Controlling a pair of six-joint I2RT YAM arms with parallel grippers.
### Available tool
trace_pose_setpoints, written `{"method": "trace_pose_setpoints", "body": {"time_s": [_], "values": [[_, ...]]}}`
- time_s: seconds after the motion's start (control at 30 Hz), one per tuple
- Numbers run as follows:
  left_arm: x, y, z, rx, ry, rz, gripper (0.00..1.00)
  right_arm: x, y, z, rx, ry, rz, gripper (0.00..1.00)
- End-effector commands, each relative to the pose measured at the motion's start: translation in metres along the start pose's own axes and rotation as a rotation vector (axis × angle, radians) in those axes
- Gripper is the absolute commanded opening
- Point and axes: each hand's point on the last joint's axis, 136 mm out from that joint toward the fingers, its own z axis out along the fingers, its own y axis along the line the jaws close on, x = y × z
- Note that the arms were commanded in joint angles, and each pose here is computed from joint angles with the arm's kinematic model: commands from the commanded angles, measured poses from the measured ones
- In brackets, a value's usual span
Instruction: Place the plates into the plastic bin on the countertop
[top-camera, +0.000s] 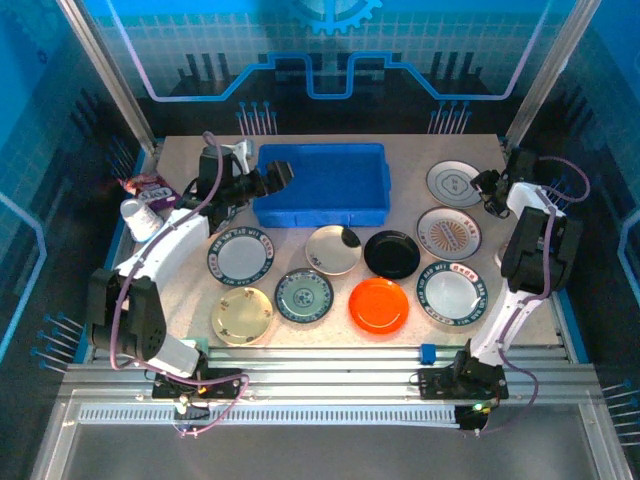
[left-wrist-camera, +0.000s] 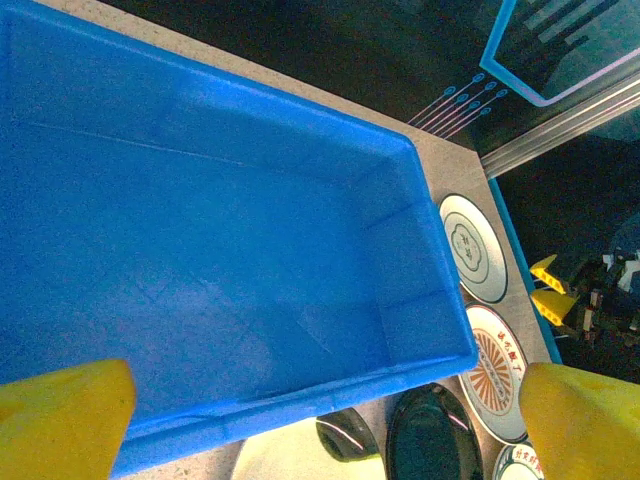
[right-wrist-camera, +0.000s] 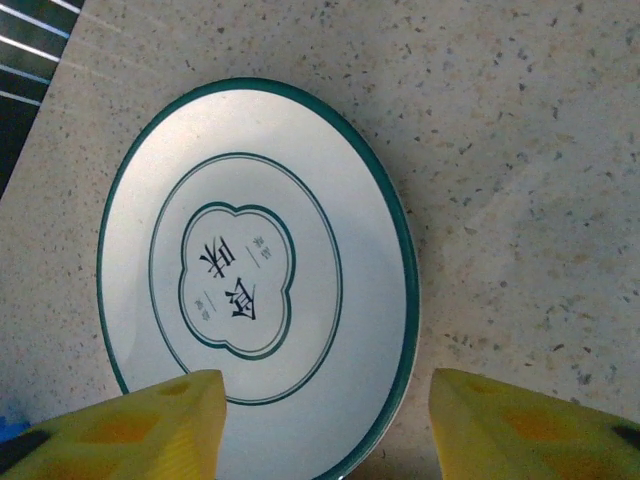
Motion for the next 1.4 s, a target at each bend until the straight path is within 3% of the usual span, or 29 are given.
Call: {"method": "trace_pose_setpoints", "body": {"time_s": [0.0, 0.37, 0.6, 0.87, 1.1, 1.37], "values": [[-0.01, -0.016, 0.002, 0.053, -0.008, 0.009, 0.99, 0.003, -0.019, 0.012, 0.053, 0.035, 0.027, 0.52], [-0.009, -0.014, 0.009, 0.06, 0.005, -0.004, 0.99, 0.011, -0.022, 0.031, 0.035, 0.074, 0.055, 0.49], [-0.008, -0.014, 0.015, 0.076, 0.009, -0.02, 0.98, 0.014, -0.015, 0.044, -0.018, 0.086, 0.094, 0.35], [-0.003, -0.009, 0.019, 0.069, 0.015, -0.035, 0.98, 0.024, -0.012, 0.059, -0.02, 0.112, 0.113, 0.31], [-0.006, -0.011, 0.018, 0.072, 0.013, -0.033, 0.98, 0.017, -0.013, 0.055, -0.04, 0.072, 0.141, 0.0], [-0.012, -0.014, 0.015, 0.061, 0.002, -0.01, 0.97, -0.018, 0.011, 0.023, -0.147, -0.032, 0.154, 0.0]]}}
